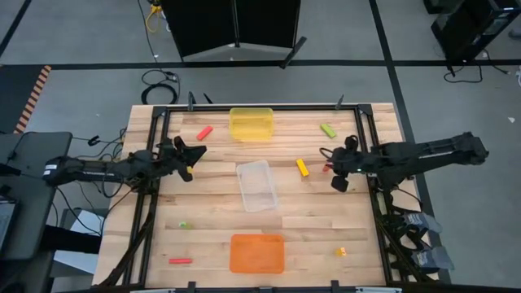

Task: Sort blocks
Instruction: Put the top right orange block into the orange bin

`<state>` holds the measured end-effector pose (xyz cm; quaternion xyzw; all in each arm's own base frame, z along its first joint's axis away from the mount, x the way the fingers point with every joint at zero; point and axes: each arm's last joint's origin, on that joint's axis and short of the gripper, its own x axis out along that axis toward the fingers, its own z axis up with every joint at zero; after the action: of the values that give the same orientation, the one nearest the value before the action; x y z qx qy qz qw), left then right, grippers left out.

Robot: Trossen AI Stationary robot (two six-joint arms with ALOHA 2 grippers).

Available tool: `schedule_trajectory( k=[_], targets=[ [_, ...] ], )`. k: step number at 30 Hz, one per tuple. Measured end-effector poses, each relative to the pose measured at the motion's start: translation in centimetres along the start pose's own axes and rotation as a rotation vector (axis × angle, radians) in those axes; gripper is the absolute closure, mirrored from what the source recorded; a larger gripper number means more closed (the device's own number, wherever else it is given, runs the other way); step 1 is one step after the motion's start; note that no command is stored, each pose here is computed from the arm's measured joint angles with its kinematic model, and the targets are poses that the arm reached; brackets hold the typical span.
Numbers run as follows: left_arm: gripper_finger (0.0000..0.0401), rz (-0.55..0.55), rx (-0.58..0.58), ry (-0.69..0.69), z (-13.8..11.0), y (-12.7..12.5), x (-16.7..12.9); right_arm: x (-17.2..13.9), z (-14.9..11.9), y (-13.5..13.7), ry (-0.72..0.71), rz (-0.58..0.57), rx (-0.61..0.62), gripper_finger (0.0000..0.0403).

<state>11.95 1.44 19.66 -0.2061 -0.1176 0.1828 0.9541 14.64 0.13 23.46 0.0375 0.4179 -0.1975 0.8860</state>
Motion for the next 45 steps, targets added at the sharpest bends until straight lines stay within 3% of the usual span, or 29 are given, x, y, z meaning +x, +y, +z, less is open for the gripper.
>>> schedule_trajectory(
  k=[5,12,17,27,45],
  targets=[
    [0.0317,0.001,0.0,-0.012,0.3,-0.3,0.4,1.5,0.3,-0.4,0.095,-0.059,0.022,0.022],
    [0.0308,-0.026,-0.004,-0.026,0.5,-0.4,0.5,3.0,1.0,-1.4,0.197,-0.134,0.254,0.0104],
    [0.0309,-0.051,0.014,-0.02,0.5,-0.5,0.5,4.0,1.1,-1.8,0.233,-0.178,0.362,0.0057],
    [0.0309,-0.072,0.012,-0.014,0.5,-0.6,0.5,5.2,0.5,-1.7,0.309,-0.286,0.524,0.0064],
    [0.0309,-0.076,0.014,-0.019,0.6,-0.6,0.5,6.6,-0.6,-0.1,0.324,-0.31,0.599,0.0079]
  ],
)
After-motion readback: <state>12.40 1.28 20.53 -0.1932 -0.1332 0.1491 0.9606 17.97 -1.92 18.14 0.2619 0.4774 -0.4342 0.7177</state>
